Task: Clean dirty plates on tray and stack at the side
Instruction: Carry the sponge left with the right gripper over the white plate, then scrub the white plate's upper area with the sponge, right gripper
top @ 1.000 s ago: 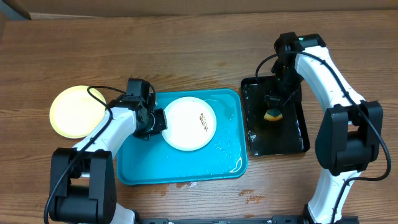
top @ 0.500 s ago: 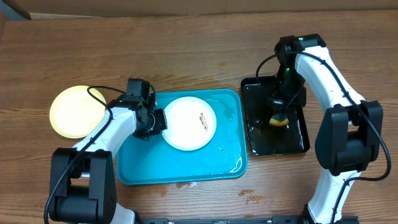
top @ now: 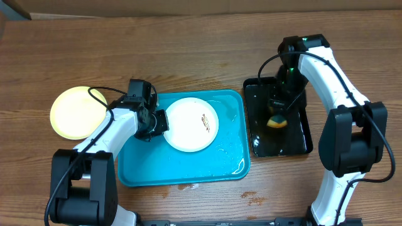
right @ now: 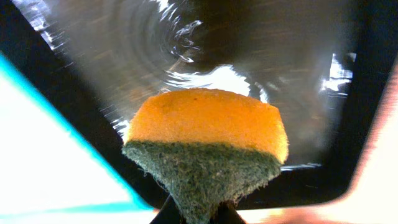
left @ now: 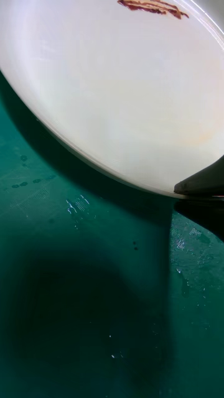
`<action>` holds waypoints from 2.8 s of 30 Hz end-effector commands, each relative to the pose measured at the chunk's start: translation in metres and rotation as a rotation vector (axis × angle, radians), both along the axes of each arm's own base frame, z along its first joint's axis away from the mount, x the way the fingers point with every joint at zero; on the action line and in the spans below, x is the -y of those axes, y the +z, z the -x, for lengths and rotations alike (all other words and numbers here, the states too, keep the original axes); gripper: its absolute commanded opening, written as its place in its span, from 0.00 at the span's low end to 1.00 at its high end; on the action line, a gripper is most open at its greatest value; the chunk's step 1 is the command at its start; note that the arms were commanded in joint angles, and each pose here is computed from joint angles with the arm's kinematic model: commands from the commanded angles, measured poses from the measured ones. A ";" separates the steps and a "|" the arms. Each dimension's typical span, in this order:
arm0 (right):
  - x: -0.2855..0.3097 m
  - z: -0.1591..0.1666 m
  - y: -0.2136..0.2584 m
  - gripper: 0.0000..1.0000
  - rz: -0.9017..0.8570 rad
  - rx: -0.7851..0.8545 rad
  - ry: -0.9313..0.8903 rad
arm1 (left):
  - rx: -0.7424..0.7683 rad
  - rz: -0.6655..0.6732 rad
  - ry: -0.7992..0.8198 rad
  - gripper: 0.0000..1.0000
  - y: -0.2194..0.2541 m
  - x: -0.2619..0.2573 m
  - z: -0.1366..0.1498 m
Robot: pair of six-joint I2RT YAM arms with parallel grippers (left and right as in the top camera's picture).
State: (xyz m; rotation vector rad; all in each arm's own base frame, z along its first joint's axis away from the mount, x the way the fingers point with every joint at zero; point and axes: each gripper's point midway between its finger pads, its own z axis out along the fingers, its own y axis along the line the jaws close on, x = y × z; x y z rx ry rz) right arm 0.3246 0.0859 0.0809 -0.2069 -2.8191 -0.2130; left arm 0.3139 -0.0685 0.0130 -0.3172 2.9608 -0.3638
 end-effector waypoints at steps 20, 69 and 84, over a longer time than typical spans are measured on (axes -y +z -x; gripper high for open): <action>-0.221 -0.027 0.012 0.04 -0.263 0.507 0.442 | -0.015 0.022 0.050 0.04 0.000 0.005 -0.002; -0.245 -0.113 -0.055 0.04 0.058 0.908 0.387 | -0.027 0.019 0.047 0.04 -0.001 0.004 0.001; -0.219 -0.113 -0.027 0.04 0.176 0.939 0.337 | -0.022 0.005 0.051 0.04 -0.001 0.001 0.000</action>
